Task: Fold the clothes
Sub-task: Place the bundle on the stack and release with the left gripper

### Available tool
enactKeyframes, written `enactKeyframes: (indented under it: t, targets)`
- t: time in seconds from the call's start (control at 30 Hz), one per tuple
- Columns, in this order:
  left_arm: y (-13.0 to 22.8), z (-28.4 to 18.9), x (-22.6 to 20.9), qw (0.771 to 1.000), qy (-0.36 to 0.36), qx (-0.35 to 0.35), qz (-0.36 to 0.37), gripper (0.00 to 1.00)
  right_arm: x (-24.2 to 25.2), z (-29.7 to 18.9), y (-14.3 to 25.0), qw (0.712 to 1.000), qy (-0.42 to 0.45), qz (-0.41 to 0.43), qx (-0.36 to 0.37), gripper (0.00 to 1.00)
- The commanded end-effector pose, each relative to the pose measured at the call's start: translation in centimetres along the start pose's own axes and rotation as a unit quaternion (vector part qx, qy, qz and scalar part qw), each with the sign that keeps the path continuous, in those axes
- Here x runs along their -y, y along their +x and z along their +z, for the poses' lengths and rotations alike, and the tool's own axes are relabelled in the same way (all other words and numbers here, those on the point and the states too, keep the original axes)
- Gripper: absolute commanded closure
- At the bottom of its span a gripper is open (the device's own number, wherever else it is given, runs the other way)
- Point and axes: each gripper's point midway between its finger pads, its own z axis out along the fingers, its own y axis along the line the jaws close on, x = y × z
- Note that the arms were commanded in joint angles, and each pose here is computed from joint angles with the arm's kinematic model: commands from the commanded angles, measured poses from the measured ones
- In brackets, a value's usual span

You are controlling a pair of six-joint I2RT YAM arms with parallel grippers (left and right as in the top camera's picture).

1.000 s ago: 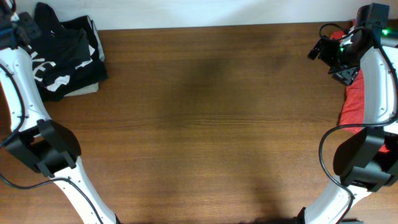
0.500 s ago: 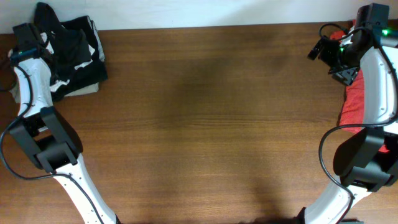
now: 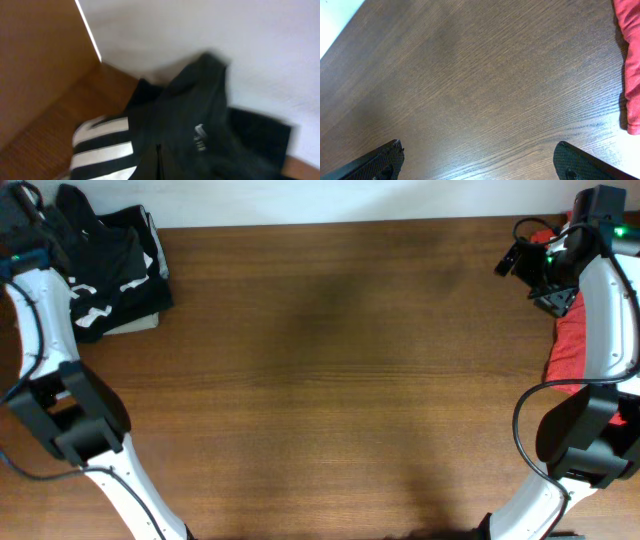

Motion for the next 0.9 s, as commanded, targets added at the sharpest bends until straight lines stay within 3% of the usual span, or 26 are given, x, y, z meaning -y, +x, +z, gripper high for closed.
enactKeyframes:
  t: [0.0, 0.1, 0.17, 0.3, 0.43, 0.53, 0.57, 0.63, 0.67, 0.77, 0.87]
  targets:
    - [7.3, 6.5, -2.9, 0.998, -0.039, -0.041, 0.04, 0.99, -0.1, -0.9, -0.5, 1.0, 0.0, -0.004, 0.013, 0.01]
    - [12.1, 9.4, -4.9, 0.994, -0.051, -0.078, 0.048, 0.99, -0.1, -0.9, -0.5, 1.0, 0.0, -0.004, 0.013, 0.01]
    - [13.3, 9.6, -5.4, 0.993, -0.054, -0.093, 0.048, 0.99, 0.0, -0.9, -0.5, 1.0, 0.0, -0.004, 0.013, 0.01]
    - [7.1, 5.9, -3.9, 0.997, -0.044, -0.052, 0.048, 0.92, -0.1, -0.9, -0.5, 1.0, 0.0, -0.004, 0.013, 0.01]
    - [-2.0, -3.0, -0.8, 0.998, -0.019, 0.002, 0.053, 0.7, -0.1, -0.9, -0.5, 1.0, 0.0, -0.004, 0.013, 0.01]
    - [-6.4, -10.1, 3.7, 0.996, 0.068, 0.03, 0.057, 0.5, -0.1, -0.9, -0.5, 1.0, 0.0, -0.004, 0.013, 0.01]
    - [-7.0, -12.2, 5.6, 0.991, 0.111, 0.032, 0.061, 0.27, -0.1, -0.9, -0.5, 1.0, 0.0, -0.004, 0.013, 0.01]
    - [-6.2, -14.8, 8.6, 0.983, 0.171, 0.01, 0.071, 0.19, 0.0, -0.9, -0.5, 1.0, 0.0, -0.004, 0.013, 0.01]
    - [-4.9, -15.1, 9.4, 0.981, 0.177, -0.014, 0.076, 0.01, -0.1, -0.9, -0.5, 1.0, 0.0, -0.004, 0.013, 0.01]
    - [0.9, -16.5, 11.1, 0.968, 0.195, -0.127, 0.094, 0.01, -0.1, -0.9, -0.5, 1.0, 0.0, -0.004, 0.014, 0.01]
    - [6.2, -19.8, 13.8, 0.932, 0.257, -0.235, 0.1, 0.01, -0.9, -0.9, -0.1, 1.0, -0.023, 0.009, 0.003, 0.01]
